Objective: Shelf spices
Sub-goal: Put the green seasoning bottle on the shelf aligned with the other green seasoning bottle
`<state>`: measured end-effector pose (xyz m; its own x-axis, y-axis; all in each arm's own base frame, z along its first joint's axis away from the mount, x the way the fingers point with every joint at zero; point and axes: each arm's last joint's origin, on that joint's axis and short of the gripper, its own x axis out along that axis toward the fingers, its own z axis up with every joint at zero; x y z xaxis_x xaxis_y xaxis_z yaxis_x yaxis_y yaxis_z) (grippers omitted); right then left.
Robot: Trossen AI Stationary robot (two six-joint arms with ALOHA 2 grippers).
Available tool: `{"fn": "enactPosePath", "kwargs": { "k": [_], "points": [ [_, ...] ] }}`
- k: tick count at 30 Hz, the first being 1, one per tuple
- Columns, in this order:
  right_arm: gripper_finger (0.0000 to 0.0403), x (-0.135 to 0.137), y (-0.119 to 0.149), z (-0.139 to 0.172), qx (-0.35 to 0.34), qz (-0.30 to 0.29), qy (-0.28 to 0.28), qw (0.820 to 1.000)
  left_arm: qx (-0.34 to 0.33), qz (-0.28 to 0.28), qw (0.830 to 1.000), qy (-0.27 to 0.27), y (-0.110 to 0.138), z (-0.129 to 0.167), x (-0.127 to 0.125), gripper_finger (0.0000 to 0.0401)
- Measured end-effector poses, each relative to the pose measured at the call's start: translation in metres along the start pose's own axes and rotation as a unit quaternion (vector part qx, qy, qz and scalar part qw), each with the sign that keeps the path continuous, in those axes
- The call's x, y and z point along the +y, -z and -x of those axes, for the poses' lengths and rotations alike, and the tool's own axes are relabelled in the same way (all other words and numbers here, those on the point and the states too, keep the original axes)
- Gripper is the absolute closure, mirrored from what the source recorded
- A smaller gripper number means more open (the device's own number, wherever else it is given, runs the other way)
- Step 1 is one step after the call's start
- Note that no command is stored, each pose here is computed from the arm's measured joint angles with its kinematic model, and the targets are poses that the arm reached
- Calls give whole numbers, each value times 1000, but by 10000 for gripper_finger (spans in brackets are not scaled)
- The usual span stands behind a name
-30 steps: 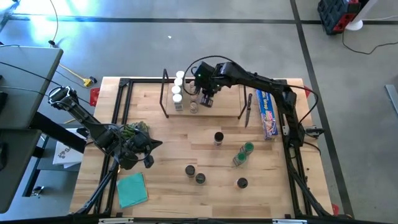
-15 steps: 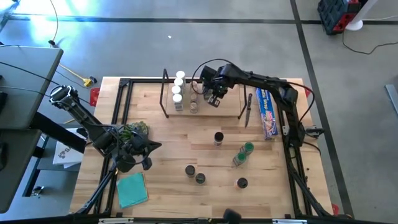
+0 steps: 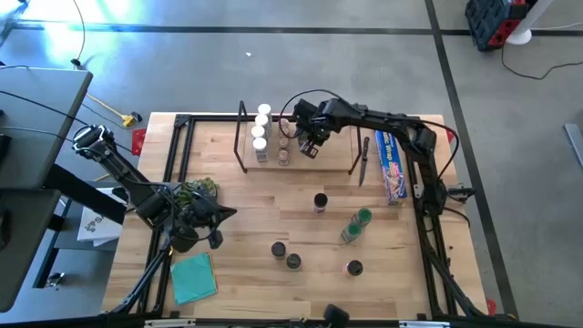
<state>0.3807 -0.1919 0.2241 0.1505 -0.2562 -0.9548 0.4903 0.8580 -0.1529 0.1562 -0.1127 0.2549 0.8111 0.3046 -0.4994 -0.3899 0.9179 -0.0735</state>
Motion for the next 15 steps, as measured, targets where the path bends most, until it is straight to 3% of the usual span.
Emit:
{"fn": "enactPosePath", "kwargs": {
  "k": [15],
  "points": [
    [403, 2, -3, 0, -15, -5, -15, 1000, 0, 0, 1000, 0, 0, 0, 0, 401]
  ]
}}
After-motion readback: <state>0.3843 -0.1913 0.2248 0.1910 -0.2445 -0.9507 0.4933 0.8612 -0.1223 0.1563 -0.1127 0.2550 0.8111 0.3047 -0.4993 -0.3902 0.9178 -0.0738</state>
